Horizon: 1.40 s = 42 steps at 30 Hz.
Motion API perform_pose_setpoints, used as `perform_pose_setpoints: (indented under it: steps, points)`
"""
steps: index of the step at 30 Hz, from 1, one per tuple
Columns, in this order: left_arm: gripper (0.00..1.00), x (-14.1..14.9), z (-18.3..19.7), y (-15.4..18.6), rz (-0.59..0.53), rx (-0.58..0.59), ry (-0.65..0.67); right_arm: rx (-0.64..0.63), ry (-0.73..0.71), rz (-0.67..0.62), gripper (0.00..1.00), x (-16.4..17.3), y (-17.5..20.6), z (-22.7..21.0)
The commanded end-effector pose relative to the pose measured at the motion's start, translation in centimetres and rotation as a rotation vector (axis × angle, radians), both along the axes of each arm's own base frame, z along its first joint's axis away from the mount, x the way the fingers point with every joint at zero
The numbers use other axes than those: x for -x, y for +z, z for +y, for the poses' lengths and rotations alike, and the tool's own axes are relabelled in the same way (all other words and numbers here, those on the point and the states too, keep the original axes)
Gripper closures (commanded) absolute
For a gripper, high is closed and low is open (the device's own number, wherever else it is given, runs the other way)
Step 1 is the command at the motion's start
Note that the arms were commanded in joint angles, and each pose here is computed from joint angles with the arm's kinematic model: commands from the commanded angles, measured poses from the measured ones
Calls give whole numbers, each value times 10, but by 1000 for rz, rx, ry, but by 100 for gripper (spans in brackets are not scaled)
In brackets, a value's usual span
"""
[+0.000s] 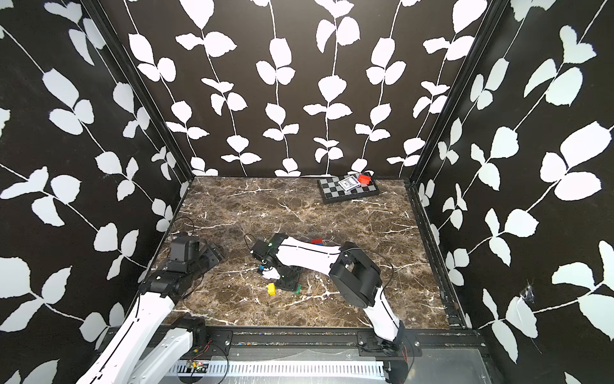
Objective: Assemble the number 1 with lego
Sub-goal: Assemble the lego brick with the lego brick.
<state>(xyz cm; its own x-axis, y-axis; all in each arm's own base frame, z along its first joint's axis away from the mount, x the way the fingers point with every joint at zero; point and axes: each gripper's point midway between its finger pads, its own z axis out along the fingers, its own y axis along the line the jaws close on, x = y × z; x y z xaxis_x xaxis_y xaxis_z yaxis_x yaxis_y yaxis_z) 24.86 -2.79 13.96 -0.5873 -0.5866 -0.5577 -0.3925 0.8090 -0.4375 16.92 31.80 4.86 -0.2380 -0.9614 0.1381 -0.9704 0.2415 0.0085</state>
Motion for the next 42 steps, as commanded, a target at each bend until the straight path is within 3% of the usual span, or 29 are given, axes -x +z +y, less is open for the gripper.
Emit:
perform_pose_setpoints:
  steps: [1, 14, 21, 35, 42]
  points:
    - [25, 2, 3, -4, 15, -6, 8, -30, -29, 11, 51, 7, 6, 0]
    - [25, -3, -1, 0, 13, -9, -17, -241, -155, 0, 33, -6, 31, 8]
    - [25, -5, -2, 2, 11, -15, -31, -287, -146, 39, 36, -4, 31, 15]
    - [25, -5, -3, 2, 15, -13, -33, -216, -139, 29, 51, -6, 18, 3]
    - [25, -6, -3, 3, 12, -13, -35, -199, -136, 29, 49, -7, 14, 1]
